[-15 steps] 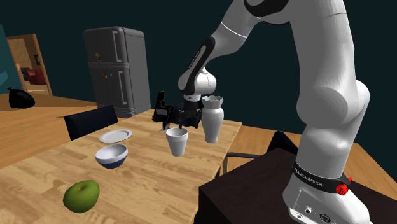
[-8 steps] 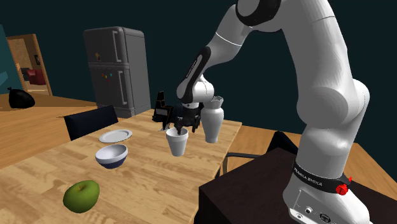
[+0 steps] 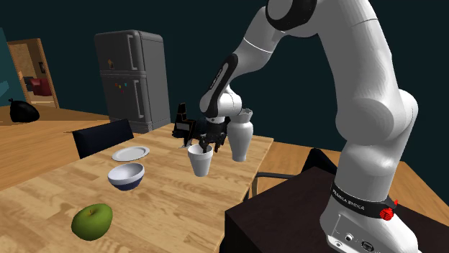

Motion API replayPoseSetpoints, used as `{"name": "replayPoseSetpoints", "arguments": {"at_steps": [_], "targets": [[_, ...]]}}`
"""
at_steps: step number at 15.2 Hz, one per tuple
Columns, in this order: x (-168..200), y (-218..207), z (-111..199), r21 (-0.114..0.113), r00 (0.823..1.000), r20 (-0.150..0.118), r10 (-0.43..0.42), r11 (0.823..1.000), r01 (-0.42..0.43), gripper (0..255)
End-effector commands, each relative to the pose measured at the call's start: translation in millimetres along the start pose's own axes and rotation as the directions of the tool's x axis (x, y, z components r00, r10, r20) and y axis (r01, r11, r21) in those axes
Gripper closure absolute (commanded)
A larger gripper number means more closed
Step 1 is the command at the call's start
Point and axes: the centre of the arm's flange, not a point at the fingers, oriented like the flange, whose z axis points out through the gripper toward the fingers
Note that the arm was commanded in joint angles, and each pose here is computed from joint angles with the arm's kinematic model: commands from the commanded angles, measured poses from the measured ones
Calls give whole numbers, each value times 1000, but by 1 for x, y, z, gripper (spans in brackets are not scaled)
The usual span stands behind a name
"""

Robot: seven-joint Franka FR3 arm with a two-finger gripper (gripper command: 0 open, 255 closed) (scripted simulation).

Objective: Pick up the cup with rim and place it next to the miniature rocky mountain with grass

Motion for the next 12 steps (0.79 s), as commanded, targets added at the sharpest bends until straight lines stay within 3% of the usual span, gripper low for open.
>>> {"name": "replayPoseSetpoints", "arguments": {"at_steps": [1, 9, 12], "targets": [[0, 0, 0, 0, 1000, 0, 0, 1000, 0, 255], [0, 0, 0, 0, 1000, 0, 0, 1000, 0, 255], [2, -2, -16, 0, 1000, 0, 0, 1000, 0, 255]]}}
